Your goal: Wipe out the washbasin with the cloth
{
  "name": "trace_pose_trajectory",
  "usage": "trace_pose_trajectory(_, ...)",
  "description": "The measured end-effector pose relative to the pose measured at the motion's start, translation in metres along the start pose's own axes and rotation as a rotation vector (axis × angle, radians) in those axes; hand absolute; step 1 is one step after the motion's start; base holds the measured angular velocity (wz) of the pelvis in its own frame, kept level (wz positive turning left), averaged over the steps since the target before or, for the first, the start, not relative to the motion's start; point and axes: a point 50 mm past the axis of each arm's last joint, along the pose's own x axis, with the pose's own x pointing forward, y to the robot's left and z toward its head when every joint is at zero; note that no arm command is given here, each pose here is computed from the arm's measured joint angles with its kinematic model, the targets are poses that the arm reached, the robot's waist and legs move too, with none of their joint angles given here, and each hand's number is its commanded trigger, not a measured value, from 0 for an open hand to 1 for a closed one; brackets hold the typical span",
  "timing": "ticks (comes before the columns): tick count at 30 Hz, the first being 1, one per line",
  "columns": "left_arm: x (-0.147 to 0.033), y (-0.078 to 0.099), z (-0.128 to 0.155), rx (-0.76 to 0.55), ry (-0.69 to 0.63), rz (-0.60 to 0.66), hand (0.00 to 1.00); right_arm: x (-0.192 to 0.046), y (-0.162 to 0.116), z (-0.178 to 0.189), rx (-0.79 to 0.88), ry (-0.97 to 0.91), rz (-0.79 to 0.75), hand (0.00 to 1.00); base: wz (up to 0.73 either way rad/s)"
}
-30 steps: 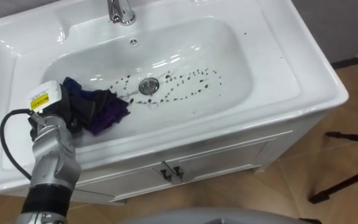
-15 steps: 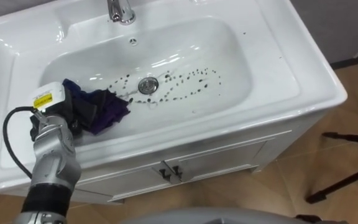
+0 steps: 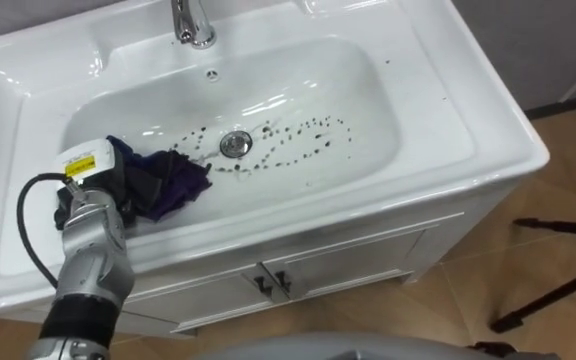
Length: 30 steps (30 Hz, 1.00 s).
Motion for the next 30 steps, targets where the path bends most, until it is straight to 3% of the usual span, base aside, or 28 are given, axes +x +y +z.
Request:
trace_pose_trajectory(8,0.0,-0.005,0.005,0.01,-0.008,-0.024,1.0,0.0,0.002,-0.001,0.073,-0.008,0.013,0.0,-0.07)
trace_pose_trajectory(17,0.005,-0.008,0.03,0.039,-0.068,-0.05,1.0,0.001,0.005,-0.012,0.092,0.021,0.02,0.0,0.0)
trace_pose_trajectory(30,0.007,-0.01,0.04,-0.024,-0.101,-0.092,1.0,0.001,0.005,-0.029,0.165,0.053,-0.007,0.0,-0.09)
